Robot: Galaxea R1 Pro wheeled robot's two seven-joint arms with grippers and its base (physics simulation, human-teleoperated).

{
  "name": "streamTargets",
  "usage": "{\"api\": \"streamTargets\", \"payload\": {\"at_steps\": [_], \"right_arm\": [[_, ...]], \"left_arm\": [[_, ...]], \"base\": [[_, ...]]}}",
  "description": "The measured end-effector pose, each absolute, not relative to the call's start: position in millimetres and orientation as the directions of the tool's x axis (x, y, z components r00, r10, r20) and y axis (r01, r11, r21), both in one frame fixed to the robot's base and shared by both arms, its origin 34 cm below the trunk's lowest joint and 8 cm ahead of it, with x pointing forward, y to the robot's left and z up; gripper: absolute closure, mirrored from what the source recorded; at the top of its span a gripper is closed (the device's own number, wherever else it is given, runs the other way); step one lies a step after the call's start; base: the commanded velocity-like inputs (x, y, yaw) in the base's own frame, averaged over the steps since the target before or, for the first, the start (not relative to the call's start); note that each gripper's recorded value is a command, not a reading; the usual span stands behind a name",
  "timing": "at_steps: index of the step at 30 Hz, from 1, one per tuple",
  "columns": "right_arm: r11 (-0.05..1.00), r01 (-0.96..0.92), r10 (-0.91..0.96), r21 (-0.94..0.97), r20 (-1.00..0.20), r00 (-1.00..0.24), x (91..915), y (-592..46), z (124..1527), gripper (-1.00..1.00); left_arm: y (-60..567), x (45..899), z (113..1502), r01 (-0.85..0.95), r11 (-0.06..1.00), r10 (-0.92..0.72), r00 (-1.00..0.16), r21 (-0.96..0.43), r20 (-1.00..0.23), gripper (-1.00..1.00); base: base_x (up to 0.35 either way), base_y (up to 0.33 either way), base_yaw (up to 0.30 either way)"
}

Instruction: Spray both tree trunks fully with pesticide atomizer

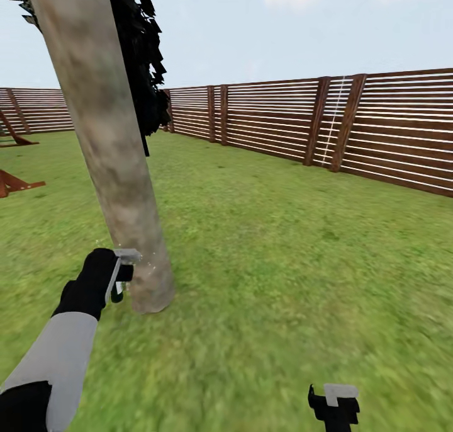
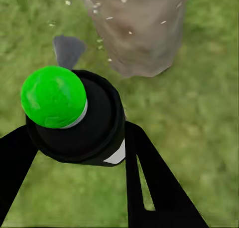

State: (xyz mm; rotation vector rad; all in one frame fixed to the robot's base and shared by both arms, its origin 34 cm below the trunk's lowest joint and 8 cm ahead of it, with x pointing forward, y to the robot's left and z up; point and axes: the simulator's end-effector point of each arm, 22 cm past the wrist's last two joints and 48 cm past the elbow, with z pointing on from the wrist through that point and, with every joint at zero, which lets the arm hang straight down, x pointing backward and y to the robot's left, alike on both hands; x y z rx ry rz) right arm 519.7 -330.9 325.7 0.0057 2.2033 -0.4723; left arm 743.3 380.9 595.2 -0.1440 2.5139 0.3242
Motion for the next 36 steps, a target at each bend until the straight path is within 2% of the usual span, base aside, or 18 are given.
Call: {"api": "streamTargets", "payload": {"at_steps": [1, 6, 9, 12, 26, 28, 30, 36], "right_arm": [[0.928, 0.167, -0.158, -0.332, -0.760, -0.631, 519.6, -331.1, 325.6, -1.00], [0.929, 0.165, -0.158, -0.331, -0.759, -0.632, 519.3, -330.0, 325.2, -1.00], [0.930, 0.163, -0.157, -0.328, -0.760, -0.631, 519.5, -327.4, 325.2, -1.00], [0.930, 0.165, -0.156, -0.328, -0.760, -0.631, 519.4, -328.1, 325.3, -1.00], [0.928, 0.167, -0.158, -0.333, -0.759, -0.631, 519.6, -331.2, 325.6, -1.00], [0.928, 0.167, -0.159, -0.333, -0.759, -0.631, 519.6, -331.1, 325.6, -1.00], [0.928, 0.167, -0.159, -0.333, -0.759, -0.631, 519.7, -331.2, 325.8, -1.00], [0.928, 0.167, -0.158, -0.332, -0.759, -0.631, 519.5, -331.1, 325.8, -1.00]], "left_arm": [[374.3, 746.1, 597.1, -0.173, 0.972, -0.048, -0.811, 0.161, -0.583, 1.00], [391.7, 743.2, 599.7, -0.187, 0.963, -0.042, -0.814, 0.192, -0.579, 1.00], [374.7, 744.9, 597.1, -0.170, 0.971, -0.042, -0.814, 0.168, -0.580, 1.00], [356.3, 748.3, 596.7, -0.152, 0.977, -0.035, -0.812, 0.152, -0.582, 1.00], [376.0, 740.2, 590.6, -0.168, 0.966, -0.027, -0.823, 0.198, -0.568, 1.00], [386.5, 737.9, 591.2, -0.179, 0.960, -0.027, -0.824, 0.215, -0.565, 1.00], [422.3, 731.9, 597.3, -0.211, 0.942, -0.027, -0.826, 0.263, -0.563, 1.00], [393.5, 736.9, 592.4, -0.185, 0.959, -0.031, -0.823, 0.216, -0.567, 1.00]], "base": [[0.000, 0.000, 0.000], [0.000, 0.000, 0.055], [0.097, -0.087, 0.223], [0.202, -0.189, 0.047], [0.026, -0.268, 0.004], [0.020, -0.276, 0.200], [0.093, -0.275, 0.269], [0.189, -0.232, 0.243]]}}
